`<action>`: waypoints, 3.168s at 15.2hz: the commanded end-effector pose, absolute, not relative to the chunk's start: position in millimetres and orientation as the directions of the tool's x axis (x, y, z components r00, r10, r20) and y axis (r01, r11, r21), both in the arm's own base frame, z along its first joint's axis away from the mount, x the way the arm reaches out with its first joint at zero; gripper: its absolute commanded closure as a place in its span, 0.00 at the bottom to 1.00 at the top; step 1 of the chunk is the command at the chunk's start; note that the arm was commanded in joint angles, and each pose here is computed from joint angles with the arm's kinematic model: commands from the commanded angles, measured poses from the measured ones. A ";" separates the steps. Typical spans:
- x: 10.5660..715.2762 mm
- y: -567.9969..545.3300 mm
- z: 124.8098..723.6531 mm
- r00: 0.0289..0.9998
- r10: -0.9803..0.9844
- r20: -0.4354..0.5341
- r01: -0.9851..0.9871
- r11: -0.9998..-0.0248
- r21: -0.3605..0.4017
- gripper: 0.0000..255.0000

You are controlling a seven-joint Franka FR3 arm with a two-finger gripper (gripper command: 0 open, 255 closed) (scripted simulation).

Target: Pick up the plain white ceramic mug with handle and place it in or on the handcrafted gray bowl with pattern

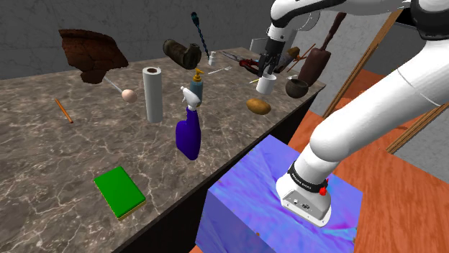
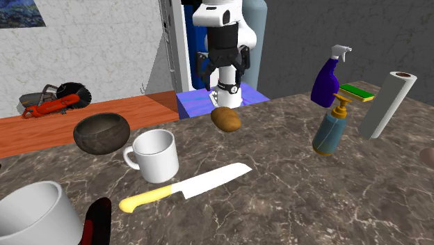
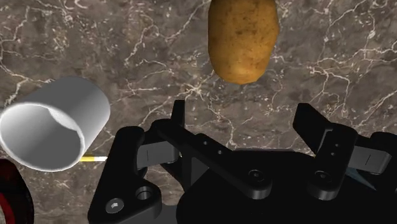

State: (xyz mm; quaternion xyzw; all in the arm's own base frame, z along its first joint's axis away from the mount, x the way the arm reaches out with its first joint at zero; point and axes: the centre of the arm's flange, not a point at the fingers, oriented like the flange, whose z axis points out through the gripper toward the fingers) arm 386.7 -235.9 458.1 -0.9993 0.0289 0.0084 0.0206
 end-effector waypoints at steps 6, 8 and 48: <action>414.3 -316.1 429.5 0.997 -0.079 0.010 -0.078 -0.997 -0.021 0.00; 422.6 -338.7 421.9 0.996 -0.085 0.018 -0.085 -0.996 -0.016 0.00; 447.1 -403.1 409.2 0.994 -0.102 0.041 -0.102 -0.995 -0.002 1.00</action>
